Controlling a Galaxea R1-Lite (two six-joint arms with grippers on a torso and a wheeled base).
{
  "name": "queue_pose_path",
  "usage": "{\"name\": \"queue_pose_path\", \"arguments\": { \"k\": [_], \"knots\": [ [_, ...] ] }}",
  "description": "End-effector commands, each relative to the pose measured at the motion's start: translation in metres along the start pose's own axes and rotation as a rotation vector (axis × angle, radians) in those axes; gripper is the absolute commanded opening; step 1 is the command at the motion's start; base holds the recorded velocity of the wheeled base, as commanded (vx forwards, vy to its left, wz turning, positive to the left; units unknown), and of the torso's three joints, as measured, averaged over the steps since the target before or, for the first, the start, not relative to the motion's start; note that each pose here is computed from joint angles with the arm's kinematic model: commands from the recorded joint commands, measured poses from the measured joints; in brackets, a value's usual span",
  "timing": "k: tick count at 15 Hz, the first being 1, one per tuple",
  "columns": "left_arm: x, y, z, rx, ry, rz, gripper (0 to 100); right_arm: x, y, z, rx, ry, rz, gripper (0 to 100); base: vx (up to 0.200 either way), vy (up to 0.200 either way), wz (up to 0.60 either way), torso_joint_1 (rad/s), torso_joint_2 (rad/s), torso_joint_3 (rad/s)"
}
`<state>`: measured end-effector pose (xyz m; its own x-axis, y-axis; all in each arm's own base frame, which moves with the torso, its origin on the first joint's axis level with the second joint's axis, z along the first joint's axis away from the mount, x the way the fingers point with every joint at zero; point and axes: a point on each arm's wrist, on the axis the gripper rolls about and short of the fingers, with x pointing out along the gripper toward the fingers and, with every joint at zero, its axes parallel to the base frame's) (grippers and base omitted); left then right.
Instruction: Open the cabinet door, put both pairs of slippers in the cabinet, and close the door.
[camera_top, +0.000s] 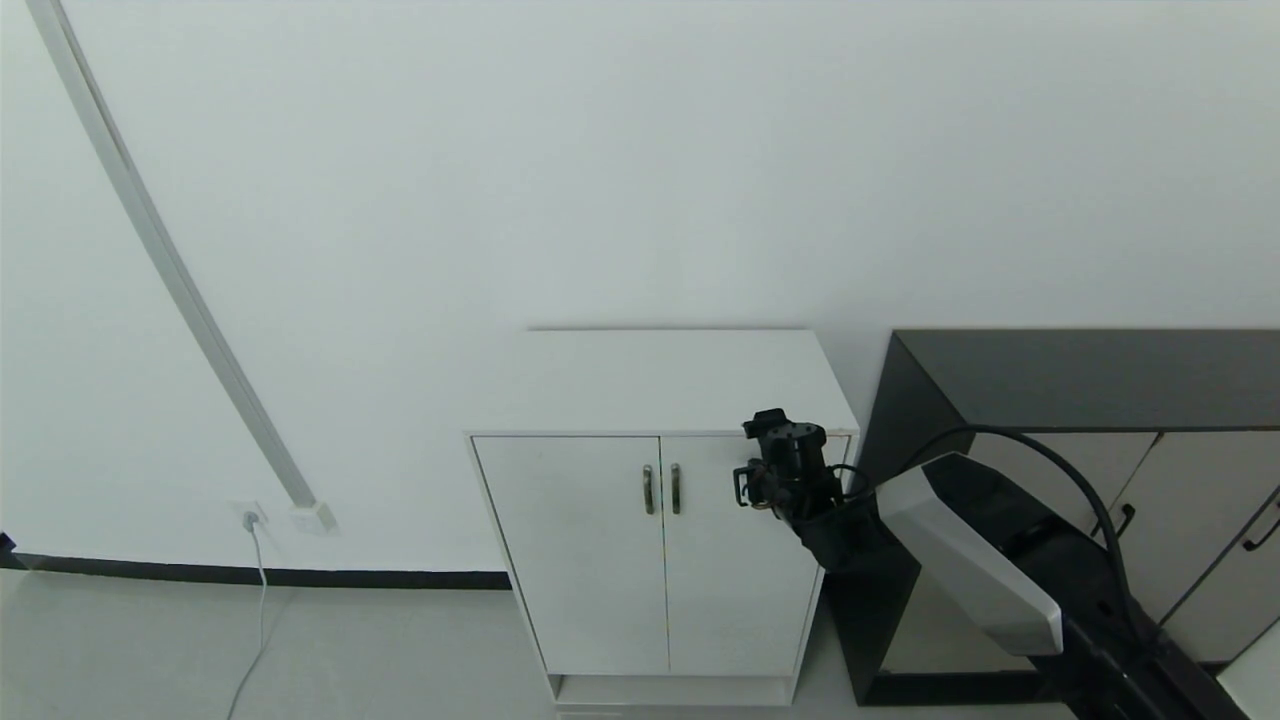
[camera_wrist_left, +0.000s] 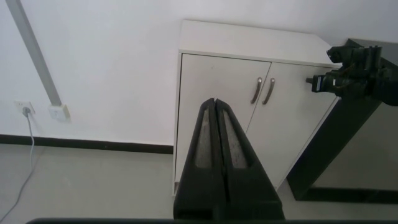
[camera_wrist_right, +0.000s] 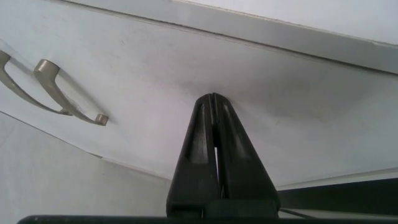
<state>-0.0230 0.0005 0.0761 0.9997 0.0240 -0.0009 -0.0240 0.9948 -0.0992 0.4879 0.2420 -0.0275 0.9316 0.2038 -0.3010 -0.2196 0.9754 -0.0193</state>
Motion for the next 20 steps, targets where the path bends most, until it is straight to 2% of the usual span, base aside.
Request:
{"name": "queue_pose_path", "arguments": {
  "k": [1, 4, 14, 20],
  "knots": [
    [0.0, 0.0, 0.0, 0.0, 0.001, 0.001, 0, 0.002, 0.0, -0.004, -0.001, 0.005, -0.004, 0, 0.0, 0.0, 0.0, 0.0, 0.0, 0.0],
    [0.0, 0.0, 0.0, 0.0, 0.001, 0.001, 0, -0.003, 0.001, 0.0, 0.0, 0.001, -0.01, 0, 0.0, 0.0, 0.0, 0.0, 0.0, 0.0],
    [0.0, 0.0, 0.0, 0.0, 0.001, -0.001, 0, -0.088, -0.01, 0.058, 0.012, -0.05, -0.001, 0, 0.0, 0.0, 0.0, 0.0, 0.0, 0.0],
    [0.0, 0.0, 0.0, 0.0, 0.001, -0.001, 0, -0.143, -0.026, 0.063, 0.016, -0.065, -0.057, 0, 0.0, 0.0, 0.0, 0.0, 0.0, 0.0]
  ]
}}
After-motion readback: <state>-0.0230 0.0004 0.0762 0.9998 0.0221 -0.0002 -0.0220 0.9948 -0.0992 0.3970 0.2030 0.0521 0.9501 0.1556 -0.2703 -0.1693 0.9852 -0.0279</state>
